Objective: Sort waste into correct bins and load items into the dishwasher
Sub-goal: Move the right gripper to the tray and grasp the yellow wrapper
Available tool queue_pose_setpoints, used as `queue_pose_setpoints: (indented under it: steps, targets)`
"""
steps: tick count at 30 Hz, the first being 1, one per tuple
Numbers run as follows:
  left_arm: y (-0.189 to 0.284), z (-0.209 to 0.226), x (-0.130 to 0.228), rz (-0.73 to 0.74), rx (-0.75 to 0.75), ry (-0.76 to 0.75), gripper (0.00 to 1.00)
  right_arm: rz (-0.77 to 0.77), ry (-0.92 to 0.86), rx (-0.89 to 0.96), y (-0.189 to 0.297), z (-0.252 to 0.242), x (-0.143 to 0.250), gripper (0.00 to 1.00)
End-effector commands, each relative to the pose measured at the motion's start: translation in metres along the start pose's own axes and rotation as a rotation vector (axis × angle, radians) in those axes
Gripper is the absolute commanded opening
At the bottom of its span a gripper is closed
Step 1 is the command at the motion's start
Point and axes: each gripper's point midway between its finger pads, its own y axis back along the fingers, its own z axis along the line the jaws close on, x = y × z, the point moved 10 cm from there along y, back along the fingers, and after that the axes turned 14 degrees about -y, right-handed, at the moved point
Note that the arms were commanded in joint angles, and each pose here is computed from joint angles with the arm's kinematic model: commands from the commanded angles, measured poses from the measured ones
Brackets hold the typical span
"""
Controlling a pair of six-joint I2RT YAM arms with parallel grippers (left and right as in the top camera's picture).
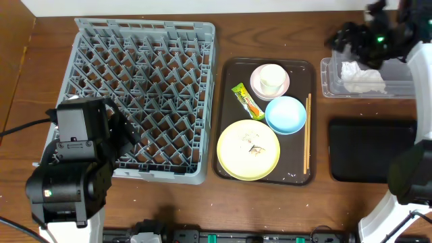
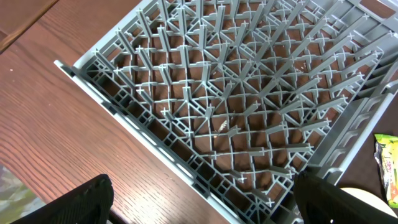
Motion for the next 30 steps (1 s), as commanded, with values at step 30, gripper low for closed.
queue_pose_setpoints:
  steps: [30]
  targets:
    - [-0.001, 0.001, 0.001, 0.004, -0.007, 0.005, 0.93, 0.251, 0.622, 0.632, -0.248, 0.065, 0.163, 0.61]
